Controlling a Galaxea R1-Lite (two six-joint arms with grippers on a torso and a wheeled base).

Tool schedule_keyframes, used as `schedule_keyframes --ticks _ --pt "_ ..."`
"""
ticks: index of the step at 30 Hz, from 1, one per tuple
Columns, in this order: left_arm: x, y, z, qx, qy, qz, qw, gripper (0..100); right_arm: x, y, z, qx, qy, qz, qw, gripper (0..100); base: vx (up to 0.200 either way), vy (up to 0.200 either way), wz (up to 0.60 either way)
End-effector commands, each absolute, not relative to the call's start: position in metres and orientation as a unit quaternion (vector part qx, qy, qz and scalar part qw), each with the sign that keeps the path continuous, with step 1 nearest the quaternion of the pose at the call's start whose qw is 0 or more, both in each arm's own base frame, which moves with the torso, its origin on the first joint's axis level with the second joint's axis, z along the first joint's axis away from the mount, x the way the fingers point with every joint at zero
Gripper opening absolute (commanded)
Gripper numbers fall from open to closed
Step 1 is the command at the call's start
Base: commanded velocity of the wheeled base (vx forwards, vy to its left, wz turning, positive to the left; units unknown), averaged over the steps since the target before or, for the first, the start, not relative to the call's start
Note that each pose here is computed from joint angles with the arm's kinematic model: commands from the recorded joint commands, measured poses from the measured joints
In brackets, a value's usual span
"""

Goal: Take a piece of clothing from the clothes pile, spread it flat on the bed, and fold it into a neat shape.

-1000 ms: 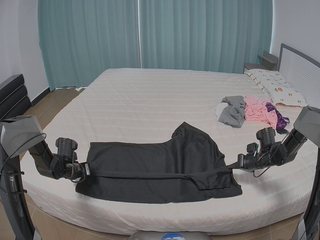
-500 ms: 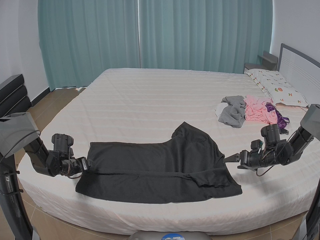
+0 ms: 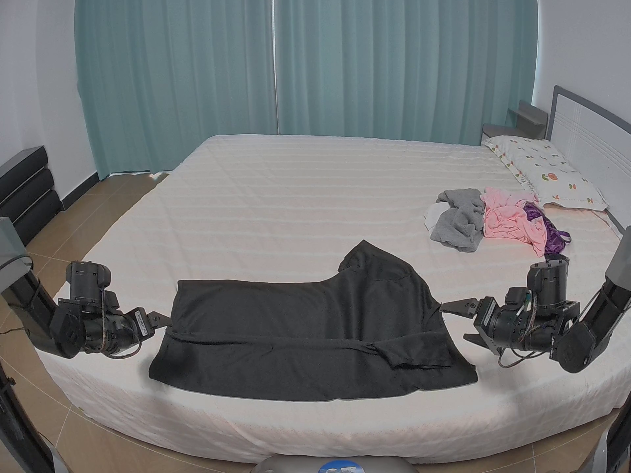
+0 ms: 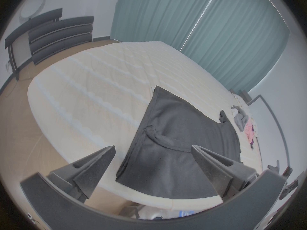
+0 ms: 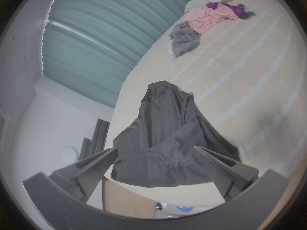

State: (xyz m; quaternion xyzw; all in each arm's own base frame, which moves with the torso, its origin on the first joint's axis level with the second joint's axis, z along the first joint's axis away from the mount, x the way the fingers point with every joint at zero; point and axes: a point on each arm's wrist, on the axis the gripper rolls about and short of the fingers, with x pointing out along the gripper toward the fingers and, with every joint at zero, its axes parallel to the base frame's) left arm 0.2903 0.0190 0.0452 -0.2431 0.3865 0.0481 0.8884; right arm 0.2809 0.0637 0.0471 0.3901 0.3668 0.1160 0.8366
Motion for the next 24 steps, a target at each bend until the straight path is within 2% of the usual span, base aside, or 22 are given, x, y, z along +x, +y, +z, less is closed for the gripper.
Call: schedule_keyframes --ticks 1,8,12,18,24 --pt "0.254 0.016 0.062 -0.279 0.379 0.034 0.882 100 0.249 0.076 0.047 0.416 0.375 0.103 0.822 100 0.000 0.000 0.00" --pt "0.249 0.015 0.057 -0.303 0.390 0.039 0.869 100 0.242 0.073 0.044 0.429 0.383 0.087 0.813 100 0.000 0.000 0.00" --pt "0.246 0.016 0.058 -0.320 0.396 0.010 0.860 100 0.238 0.072 0.041 0.432 0.392 0.080 0.808 100 0.000 0.000 0.00" --pt "0.248 0.019 0.056 -0.328 0.396 0.017 0.858 100 0.235 0.071 0.040 0.432 0.396 0.076 0.807 100 0.000 0.200 0.00" --pt "0.249 0.019 0.056 -0.327 0.395 0.017 0.858 100 0.235 0.071 0.037 0.431 0.401 0.074 0.805 100 0.000 0.000 0.00"
